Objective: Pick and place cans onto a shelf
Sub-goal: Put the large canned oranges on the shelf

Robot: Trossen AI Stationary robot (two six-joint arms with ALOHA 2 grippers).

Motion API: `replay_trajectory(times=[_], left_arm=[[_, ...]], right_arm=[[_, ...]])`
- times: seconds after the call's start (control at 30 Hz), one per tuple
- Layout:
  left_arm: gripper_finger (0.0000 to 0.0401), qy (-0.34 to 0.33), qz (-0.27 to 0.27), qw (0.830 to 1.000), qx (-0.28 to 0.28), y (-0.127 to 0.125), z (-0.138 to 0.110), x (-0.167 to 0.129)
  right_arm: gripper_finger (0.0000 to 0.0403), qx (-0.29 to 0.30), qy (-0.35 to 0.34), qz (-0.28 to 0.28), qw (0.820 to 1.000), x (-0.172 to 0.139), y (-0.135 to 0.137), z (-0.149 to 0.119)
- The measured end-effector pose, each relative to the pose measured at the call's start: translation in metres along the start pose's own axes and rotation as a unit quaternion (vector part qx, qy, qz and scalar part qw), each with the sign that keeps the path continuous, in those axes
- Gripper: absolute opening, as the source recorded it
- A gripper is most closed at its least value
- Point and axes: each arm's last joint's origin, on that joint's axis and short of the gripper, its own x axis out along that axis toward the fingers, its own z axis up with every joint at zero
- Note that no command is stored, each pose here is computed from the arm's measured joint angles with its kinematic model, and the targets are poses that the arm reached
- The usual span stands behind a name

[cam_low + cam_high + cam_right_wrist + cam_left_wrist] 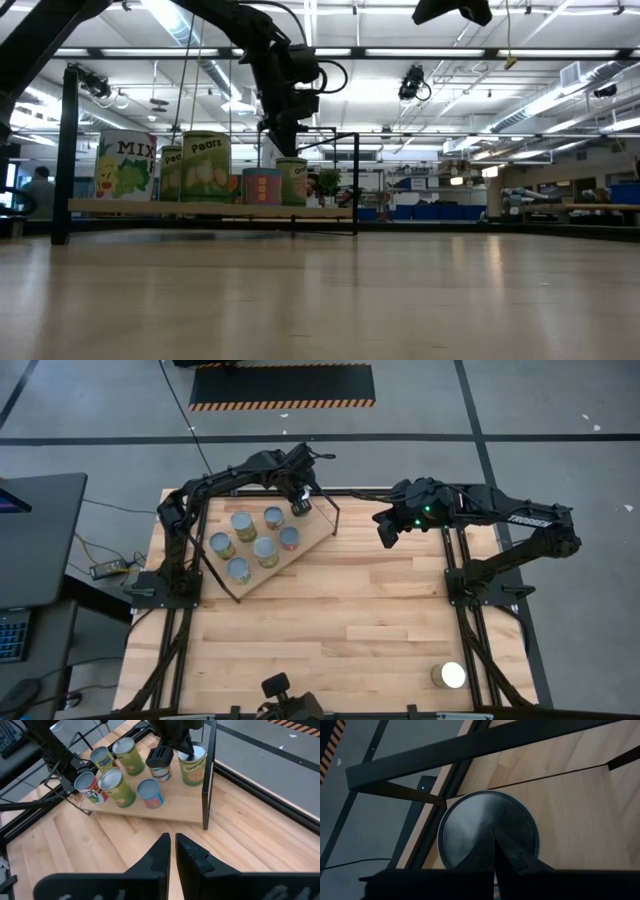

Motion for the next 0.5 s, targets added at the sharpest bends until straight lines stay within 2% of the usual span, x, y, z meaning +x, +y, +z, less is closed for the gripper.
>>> replay_trajectory(times=[0.5], left_arm=[[0.0006, 0.004, 0.028, 1.000, 0.002, 0.0005, 0.0016, -0.0041]], right_arm=[[0.0034, -0.002, 0.010, 0.004, 1.000, -0.0003, 0.0005, -0.0018]])
